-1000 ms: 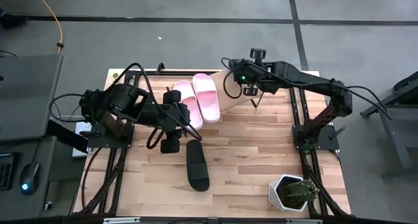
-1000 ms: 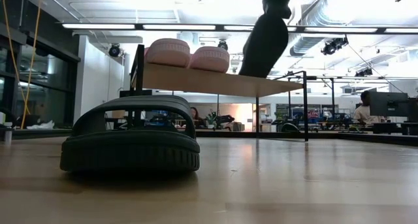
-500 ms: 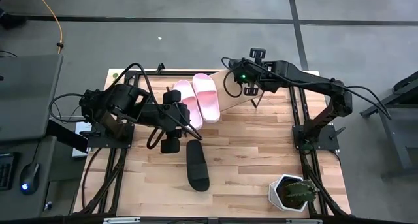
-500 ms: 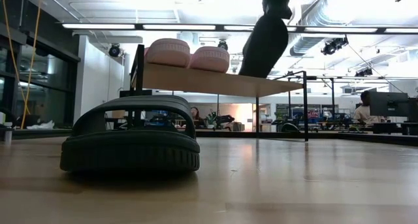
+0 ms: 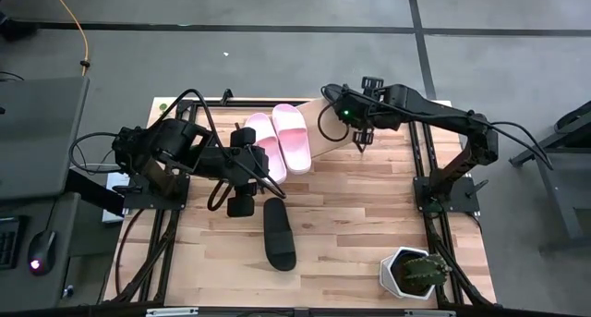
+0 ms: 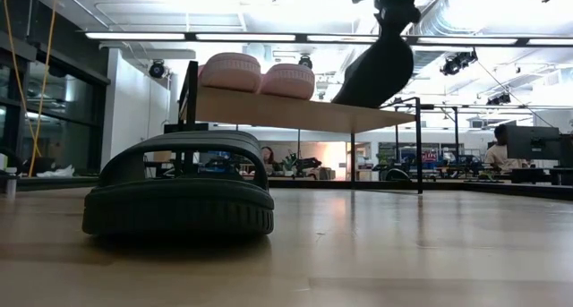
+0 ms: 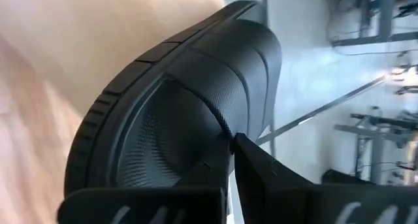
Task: Pick and place slides into the shelf
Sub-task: Put the right black slide on the shelf, then put the black slide on the shelf
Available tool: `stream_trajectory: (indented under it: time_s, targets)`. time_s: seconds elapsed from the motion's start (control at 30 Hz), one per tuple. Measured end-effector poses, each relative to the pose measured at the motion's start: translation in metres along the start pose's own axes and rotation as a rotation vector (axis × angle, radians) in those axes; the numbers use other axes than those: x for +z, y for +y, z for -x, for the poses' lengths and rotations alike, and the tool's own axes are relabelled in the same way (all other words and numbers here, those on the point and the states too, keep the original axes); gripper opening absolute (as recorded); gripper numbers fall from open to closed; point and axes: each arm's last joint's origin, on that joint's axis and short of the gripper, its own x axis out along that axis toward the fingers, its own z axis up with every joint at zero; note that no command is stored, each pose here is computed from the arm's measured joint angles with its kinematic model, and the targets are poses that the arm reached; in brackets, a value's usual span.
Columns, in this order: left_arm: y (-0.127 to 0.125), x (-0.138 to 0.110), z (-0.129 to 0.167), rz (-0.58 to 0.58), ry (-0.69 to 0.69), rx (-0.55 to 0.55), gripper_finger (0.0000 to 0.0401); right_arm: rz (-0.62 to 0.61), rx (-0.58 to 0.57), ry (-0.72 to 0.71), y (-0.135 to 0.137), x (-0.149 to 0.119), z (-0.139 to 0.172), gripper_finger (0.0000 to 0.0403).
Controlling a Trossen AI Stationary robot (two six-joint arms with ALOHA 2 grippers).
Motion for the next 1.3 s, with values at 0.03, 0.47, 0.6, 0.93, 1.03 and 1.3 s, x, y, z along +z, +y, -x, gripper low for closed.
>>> stream_trajectory:
  time_s: [0.03, 0.47, 0.6, 0.93, 1.03, 1.3]
  targets:
    - [0.000, 0.000, 0.000, 0.000, 0.000, 0.000, 0.0152, -0.001, 0.016, 0.001, 0.001, 0.000, 0.000, 0.0000]
    - [0.000, 0.000, 0.000, 0.017, 0.000, -0.001, 0.0152, -0.046, 0.179, -0.004, 0.006, -0.003, 0.001, 0.0000]
    - [0.000, 0.000, 0.000, 0.017, 0.000, -0.001, 0.0152, -0.059, 0.184, 0.021, 0.007, -0.005, 0.001, 0.0000]
    - [0.000, 0.000, 0.000, 0.020, 0.000, -0.001, 0.0152, -0.077, 0.257, 0.046, 0.011, -0.005, -0.002, 0.0010]
    - [0.000, 0.000, 0.000, 0.020, 0.000, -0.001, 0.0152, -0.060, 0.301, 0.070, 0.015, -0.002, -0.007, 0.0024]
    - [0.000, 0.000, 0.000, 0.020, 0.000, -0.001, 0.0152, -0.010, 0.278, 0.136, 0.023, 0.009, -0.024, 0.0092]
